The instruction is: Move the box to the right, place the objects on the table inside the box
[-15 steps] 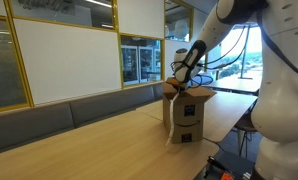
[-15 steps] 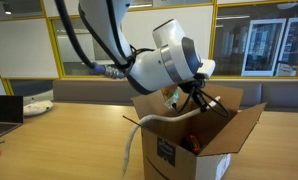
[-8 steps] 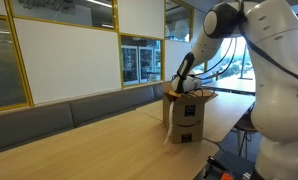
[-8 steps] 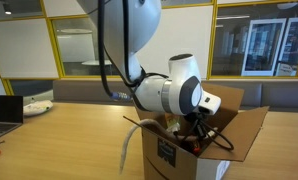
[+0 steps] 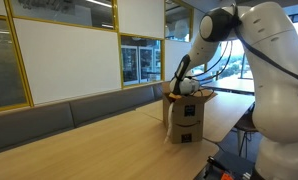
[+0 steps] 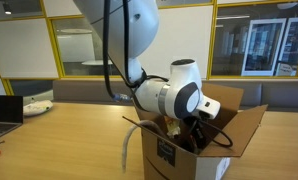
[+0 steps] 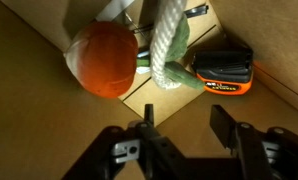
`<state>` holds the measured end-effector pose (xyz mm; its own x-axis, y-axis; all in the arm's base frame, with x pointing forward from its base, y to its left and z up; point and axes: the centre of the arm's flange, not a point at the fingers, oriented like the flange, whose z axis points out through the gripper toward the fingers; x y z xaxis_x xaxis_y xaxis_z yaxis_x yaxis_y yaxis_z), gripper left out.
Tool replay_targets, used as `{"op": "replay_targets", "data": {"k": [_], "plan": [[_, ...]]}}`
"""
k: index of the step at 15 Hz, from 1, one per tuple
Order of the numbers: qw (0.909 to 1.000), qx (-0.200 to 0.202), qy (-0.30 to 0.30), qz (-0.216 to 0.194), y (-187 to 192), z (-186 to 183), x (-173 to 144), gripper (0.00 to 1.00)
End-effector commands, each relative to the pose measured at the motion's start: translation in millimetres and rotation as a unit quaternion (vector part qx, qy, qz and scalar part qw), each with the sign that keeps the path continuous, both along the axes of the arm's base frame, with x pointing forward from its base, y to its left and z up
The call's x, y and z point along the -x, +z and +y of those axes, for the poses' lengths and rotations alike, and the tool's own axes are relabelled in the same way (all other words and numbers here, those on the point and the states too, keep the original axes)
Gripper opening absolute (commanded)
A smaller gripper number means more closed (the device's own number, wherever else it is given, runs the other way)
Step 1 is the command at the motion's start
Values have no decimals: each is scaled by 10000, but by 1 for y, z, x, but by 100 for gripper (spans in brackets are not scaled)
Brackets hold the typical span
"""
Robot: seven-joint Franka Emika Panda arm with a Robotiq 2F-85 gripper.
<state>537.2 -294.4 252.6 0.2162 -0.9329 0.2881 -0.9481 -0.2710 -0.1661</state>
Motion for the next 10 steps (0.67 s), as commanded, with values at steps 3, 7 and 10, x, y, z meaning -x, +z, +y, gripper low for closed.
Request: {"op": "replay_targets", "data": {"k": [3, 7, 10], "plan": [[9955, 627, 484, -520, 87, 49, 10, 100], [9864, 1147, 855, -814, 145, 93, 25, 100], [9788, 1433, 1079, -987, 178, 126, 35, 99]]}}
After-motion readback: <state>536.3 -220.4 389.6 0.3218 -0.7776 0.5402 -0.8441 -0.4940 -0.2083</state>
